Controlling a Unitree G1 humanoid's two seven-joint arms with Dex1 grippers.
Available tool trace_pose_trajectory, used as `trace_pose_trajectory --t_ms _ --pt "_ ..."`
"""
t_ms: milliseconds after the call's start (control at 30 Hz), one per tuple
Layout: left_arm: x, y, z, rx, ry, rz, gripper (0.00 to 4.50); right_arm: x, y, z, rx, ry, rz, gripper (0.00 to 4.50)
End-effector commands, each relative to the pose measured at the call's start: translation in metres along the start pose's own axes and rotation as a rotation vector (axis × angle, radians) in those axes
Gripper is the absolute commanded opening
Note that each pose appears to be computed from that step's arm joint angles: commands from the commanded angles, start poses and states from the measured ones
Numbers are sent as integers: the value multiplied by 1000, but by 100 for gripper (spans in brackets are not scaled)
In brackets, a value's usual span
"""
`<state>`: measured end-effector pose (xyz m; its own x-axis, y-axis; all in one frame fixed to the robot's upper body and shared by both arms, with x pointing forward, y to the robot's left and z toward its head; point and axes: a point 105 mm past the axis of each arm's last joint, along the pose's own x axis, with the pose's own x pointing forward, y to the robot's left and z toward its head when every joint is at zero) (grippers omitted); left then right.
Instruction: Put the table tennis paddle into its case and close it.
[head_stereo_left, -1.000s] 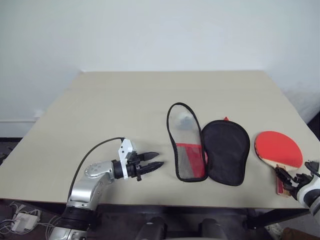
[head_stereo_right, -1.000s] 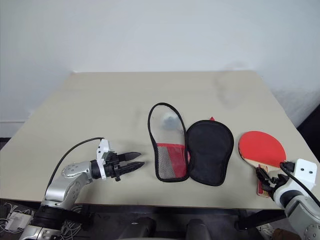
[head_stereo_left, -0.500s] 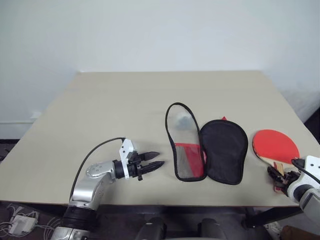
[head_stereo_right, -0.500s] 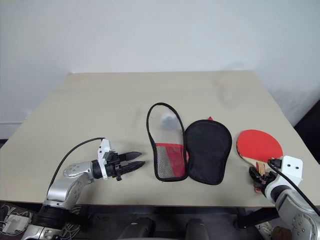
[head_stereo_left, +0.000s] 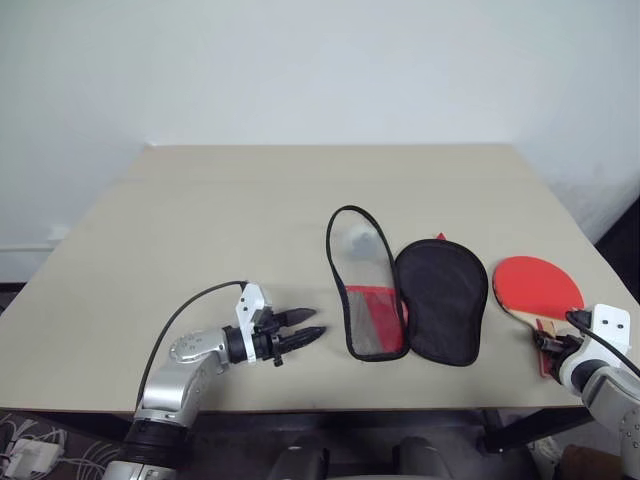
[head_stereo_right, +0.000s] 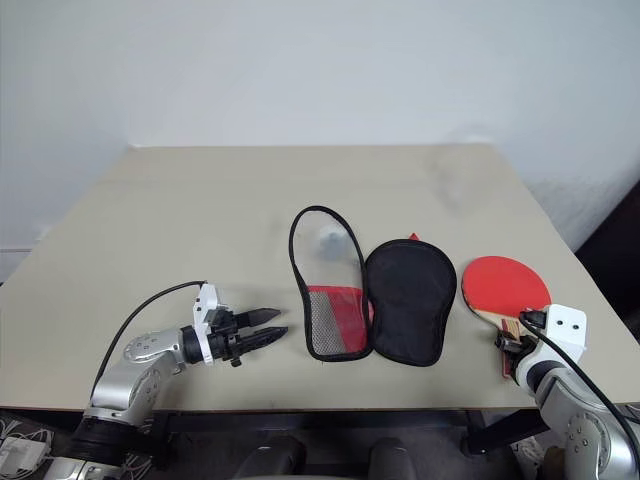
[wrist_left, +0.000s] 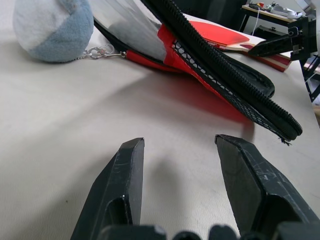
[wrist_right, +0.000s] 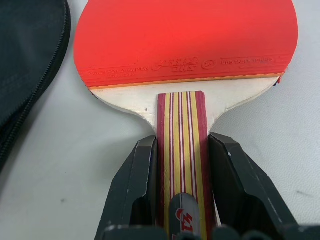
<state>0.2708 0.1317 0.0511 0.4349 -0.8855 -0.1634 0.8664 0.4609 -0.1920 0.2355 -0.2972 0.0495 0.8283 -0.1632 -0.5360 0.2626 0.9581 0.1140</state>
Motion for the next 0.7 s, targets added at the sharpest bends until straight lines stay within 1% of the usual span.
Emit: trace_pose_trajectory --t_ms 33,67,100,167,233,300,367,433,533,700 --pt "-3 4 11 49 -20 7 238 -6 -3 40 86 -179 -31 116" --pt "-3 5 11 49 -19 8 238 -9 -3 54 131 -256 -41 116" --pt "-3 6 11 49 -18 8 238 -13 -1 63 162 -301 -43 116" --pt "-2 5 12 51 -17 5 238 -22 11 82 197 -386 1 116" --pt "-2 5 13 53 -15 2 238 -28 31 92 212 -430 63 116" --pt "-2 5 14 56 -12 0 238 -30 56 94 217 -418 147 116" --pt "-2 5 14 60 -10 -1 238 -32 83 90 206 -385 218 116" --pt "-2 5 15 62 -9 -2 238 -30 106 79 141 -318 250 116" --pt "-4 7 13 66 -4 3 238 -29 125 65 111 -260 275 116" --pt "-9 9 7 68 12 8 238 -26 140 38 109 -163 293 116"
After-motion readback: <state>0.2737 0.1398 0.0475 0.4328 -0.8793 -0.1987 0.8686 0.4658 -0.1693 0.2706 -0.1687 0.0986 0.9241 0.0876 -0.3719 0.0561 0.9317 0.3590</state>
